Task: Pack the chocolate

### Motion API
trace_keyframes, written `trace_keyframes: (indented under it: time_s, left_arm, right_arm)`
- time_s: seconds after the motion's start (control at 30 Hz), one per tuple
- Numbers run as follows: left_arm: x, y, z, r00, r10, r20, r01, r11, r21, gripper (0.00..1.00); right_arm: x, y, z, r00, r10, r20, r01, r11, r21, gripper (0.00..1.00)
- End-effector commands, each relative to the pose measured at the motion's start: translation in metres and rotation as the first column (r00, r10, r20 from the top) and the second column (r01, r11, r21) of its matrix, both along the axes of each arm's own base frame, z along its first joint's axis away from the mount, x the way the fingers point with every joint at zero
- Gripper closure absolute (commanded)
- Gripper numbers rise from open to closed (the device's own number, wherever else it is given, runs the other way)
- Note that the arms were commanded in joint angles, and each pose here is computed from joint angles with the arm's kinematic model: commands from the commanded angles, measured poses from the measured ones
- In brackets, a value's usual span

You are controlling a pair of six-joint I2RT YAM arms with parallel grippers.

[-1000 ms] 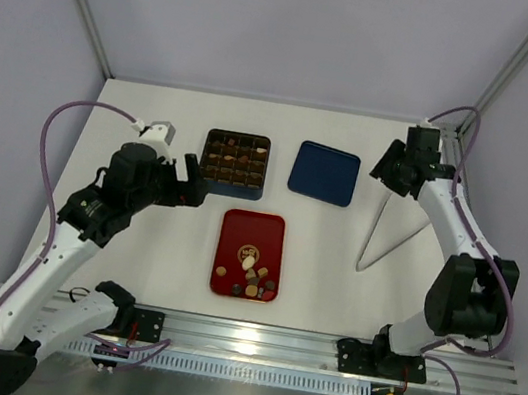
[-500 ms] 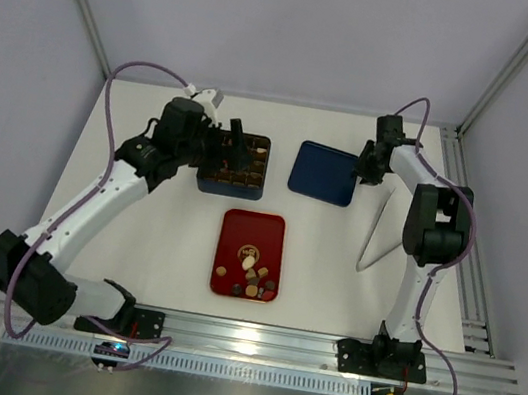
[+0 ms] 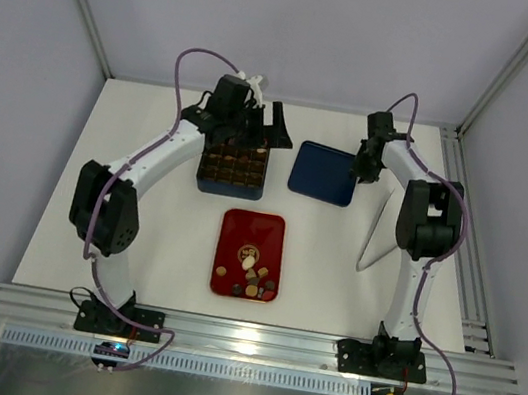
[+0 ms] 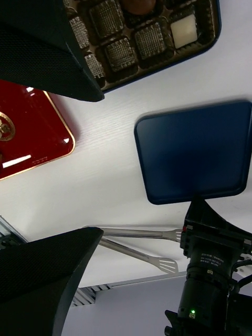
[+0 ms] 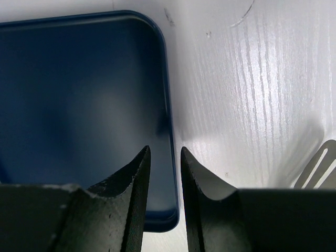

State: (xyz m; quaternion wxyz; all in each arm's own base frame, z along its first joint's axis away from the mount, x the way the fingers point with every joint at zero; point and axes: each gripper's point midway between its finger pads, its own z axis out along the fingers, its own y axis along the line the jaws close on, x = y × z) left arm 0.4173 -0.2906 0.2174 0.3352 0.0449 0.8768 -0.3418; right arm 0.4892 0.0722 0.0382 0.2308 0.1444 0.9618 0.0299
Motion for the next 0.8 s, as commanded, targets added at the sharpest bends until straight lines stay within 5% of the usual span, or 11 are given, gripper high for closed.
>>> trace_keyframes:
  time_s: [0.0,0.47,0.63,0.77]
  left_arm:
    - [0.012,-0.026,0.028,0.995,-0.078,0.067,0.084,0.991,-0.099,0.00]
    - [0.041,-0.069,-0.020,0.990,-0.137,-0.027,0.132,0.981,-0.144,0.00]
    - [0.054,-0.076,-0.042,0.990,-0.120,-0.072,0.109,0.984,-0.143,0.00]
    - [0.064,-0.079,-0.062,0.989,-0.107,-0.107,0.093,0.988,-0.124,0.01]
  right_arm:
    - [0.000,-0.007,0.000,1.000,0.004,-0.003,-0.004,0.999,-0.053,0.69]
    - [0.001,-0.003,-0.018,0.999,0.024,-0.032,-0.025,0.999,-0.039,0.75]
    - [0.004,-0.001,-0.018,0.999,0.036,-0.038,-0.038,0.999,-0.035,0.95]
    - [0.003,0.002,-0.010,0.998,0.051,-0.023,-0.051,0.998,-0.021,0.96]
